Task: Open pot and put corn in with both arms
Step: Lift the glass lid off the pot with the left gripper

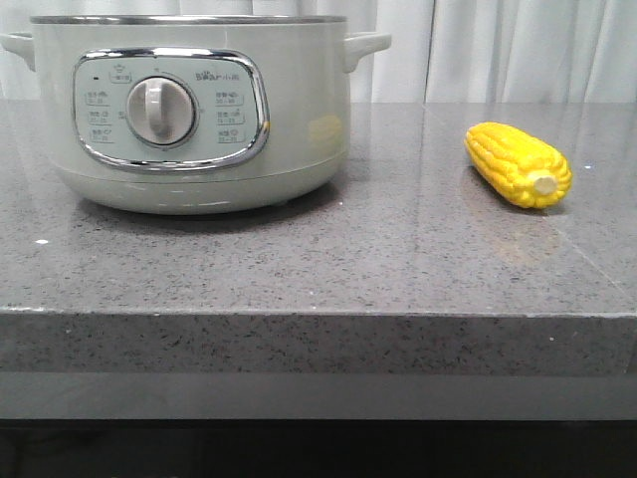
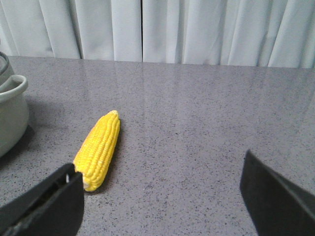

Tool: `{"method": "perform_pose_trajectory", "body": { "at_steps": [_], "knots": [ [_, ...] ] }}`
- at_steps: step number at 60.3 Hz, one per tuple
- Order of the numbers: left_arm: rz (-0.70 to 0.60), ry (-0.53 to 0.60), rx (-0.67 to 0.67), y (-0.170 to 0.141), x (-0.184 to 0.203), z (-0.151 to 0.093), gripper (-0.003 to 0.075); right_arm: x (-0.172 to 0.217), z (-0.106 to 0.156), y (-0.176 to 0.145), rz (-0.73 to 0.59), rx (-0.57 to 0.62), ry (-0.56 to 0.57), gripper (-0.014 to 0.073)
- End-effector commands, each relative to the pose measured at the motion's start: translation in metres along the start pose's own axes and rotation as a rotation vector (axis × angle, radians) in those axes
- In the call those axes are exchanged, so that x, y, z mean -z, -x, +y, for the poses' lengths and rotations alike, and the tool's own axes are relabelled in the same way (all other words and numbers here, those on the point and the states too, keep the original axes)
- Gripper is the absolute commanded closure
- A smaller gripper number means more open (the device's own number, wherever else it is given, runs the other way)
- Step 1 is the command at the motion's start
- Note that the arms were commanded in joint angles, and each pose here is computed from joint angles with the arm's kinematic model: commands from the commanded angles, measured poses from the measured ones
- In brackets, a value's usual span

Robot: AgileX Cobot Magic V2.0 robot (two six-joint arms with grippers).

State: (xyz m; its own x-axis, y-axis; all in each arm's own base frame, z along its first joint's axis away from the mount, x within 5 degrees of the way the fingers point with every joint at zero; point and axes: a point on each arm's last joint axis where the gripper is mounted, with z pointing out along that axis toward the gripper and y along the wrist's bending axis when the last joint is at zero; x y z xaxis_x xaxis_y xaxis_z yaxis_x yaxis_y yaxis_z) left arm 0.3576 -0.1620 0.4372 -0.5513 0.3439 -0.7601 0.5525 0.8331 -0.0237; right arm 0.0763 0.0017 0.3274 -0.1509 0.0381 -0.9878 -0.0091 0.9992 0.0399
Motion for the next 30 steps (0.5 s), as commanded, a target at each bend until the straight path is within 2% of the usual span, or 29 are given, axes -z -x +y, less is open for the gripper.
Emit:
{"method": "perform_pose_trajectory", "body": {
  "at_steps": [1,16,30],
  "knots": [
    [-0.247,0.011,-0.010,0.026,0.061,-0.009,0.0513,0.001,-0.001,0.018,-0.103,0.017,-0.011,-0.0058],
    [-0.291,0.014,-0.020,0.021,0.098,-0.016,0.0513,0.001,-0.001,0.018,-0.102,0.017,-0.011,-0.0058],
    [-0.321,0.024,-0.011,-0.010,0.130,-0.024,0.0513,0.001,-0.001,0.018,-0.102,0.017,-0.011,-0.0058]
  ]
}}
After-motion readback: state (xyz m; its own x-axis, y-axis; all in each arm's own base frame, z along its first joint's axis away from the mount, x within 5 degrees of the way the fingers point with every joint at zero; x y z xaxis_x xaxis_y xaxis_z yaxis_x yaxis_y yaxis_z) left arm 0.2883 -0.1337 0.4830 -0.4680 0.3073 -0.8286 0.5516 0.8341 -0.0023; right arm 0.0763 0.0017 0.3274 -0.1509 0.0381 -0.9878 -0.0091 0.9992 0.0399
